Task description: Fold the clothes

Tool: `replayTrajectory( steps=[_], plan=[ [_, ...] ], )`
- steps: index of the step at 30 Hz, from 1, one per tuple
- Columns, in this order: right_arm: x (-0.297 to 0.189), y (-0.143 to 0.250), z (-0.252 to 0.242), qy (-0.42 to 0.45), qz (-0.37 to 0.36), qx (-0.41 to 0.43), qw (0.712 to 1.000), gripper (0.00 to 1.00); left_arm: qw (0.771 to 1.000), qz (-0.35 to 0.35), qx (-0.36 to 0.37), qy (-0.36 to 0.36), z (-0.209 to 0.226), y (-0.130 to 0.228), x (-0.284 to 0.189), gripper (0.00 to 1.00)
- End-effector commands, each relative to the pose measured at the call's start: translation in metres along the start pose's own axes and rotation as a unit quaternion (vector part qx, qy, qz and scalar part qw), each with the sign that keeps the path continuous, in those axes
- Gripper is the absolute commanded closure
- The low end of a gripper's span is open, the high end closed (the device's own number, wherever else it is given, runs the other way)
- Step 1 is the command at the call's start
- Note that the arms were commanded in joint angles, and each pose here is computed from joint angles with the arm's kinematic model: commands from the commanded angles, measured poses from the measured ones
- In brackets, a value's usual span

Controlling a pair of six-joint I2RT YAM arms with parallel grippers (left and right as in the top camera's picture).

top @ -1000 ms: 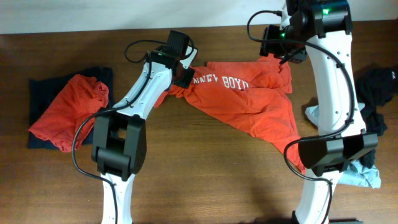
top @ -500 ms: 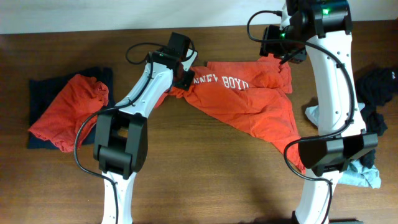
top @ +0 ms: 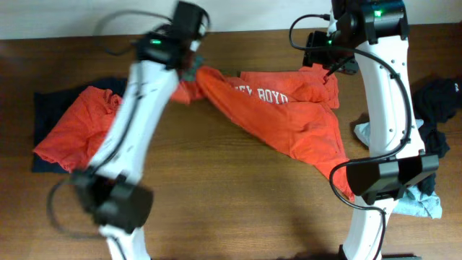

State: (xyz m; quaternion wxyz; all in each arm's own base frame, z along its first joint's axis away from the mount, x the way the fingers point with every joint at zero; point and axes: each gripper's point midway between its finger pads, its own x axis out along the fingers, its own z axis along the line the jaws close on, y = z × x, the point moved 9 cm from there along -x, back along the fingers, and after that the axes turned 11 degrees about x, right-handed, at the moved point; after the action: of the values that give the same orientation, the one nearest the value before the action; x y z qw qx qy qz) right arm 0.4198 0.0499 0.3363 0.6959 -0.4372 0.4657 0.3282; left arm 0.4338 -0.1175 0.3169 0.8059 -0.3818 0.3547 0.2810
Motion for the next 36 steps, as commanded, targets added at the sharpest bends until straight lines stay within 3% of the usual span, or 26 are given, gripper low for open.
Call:
replayTrajectory(
  steps=[1, 8, 17, 31, 36],
  plan=[
    [0.000, 0.002, -0.015, 0.024, 0.005, 0.008, 1.000, 0.30, 0.994, -0.058, -0.054, -0.074, 0.058, 0.014, -0.075, 1.00],
    [0.055, 0.012, -0.033, 0.047, 0.081, 0.015, 0.996, 0.31, 0.984, -0.102, -0.097, -0.109, 0.093, 0.037, -0.129, 1.00],
    [0.110, 0.045, -0.025, -0.079, 0.189, -0.090, 0.975, 0.31, 0.985, -0.101, -0.087, -0.111, 0.094, 0.039, -0.132, 1.00],
    [0.123, 0.106, 0.033, -0.154, 0.243, -0.292, 0.912, 0.31, 0.985, -0.101, -0.087, -0.111, 0.094, 0.040, -0.132, 1.00],
    [0.140, 0.129, 0.068, -0.177, 0.210, -0.347, 0.897, 0.31, 0.985, -0.098, -0.088, -0.115, 0.094, 0.040, -0.132, 1.00]
  ],
)
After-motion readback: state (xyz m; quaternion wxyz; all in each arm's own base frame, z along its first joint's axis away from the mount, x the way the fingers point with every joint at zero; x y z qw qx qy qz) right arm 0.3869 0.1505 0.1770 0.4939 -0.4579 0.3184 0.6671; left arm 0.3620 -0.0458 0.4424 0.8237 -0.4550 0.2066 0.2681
